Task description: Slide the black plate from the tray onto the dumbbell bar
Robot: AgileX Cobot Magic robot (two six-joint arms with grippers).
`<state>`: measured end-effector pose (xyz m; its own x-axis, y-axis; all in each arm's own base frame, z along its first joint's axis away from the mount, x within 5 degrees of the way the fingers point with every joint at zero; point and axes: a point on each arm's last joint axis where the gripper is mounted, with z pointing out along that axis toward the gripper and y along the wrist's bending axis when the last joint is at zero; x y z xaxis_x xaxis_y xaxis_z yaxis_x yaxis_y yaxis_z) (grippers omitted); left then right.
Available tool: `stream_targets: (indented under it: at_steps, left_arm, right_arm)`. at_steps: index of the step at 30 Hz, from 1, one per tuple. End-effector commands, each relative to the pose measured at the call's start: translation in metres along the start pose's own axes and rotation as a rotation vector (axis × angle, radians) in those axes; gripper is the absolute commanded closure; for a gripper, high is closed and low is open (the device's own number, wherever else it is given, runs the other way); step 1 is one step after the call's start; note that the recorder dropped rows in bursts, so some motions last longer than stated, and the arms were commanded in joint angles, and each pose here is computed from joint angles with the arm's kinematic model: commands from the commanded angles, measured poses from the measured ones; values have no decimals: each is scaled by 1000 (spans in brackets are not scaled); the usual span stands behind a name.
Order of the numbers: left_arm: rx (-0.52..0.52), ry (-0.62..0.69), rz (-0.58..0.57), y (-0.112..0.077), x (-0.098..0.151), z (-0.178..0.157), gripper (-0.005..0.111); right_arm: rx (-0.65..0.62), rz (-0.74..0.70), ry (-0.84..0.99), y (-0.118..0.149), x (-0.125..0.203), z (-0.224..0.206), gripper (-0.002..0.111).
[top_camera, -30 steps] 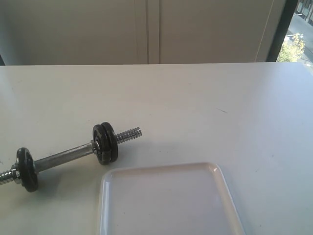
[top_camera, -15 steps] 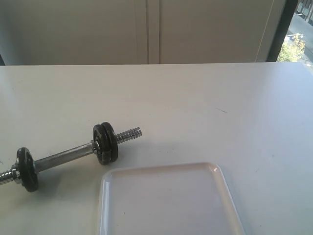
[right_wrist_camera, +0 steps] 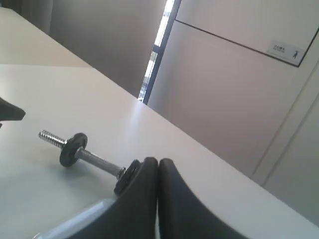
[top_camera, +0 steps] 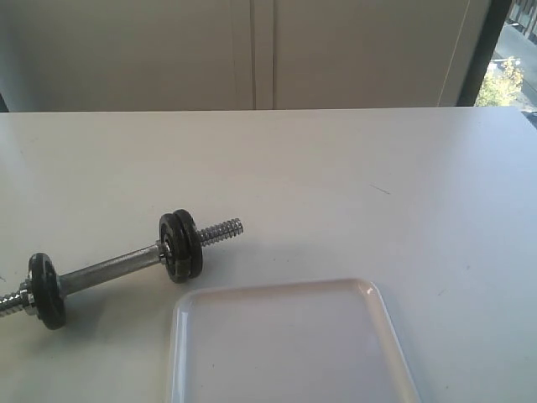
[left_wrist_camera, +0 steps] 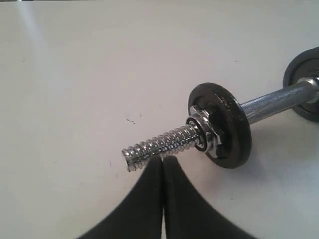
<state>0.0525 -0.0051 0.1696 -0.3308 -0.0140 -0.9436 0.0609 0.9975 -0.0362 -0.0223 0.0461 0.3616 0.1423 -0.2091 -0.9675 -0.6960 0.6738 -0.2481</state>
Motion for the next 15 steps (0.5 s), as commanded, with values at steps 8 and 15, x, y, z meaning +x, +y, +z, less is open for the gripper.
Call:
stream_targets:
  at_steps: [8, 15]
  left_arm:
    - [-29, 4, 27, 2, 1, 0, 107]
    - [-30, 2, 27, 2, 1, 0, 107]
  right_arm:
    - [64, 55, 122, 7, 72, 17, 108]
    - [106, 59, 128, 5, 73, 19, 108]
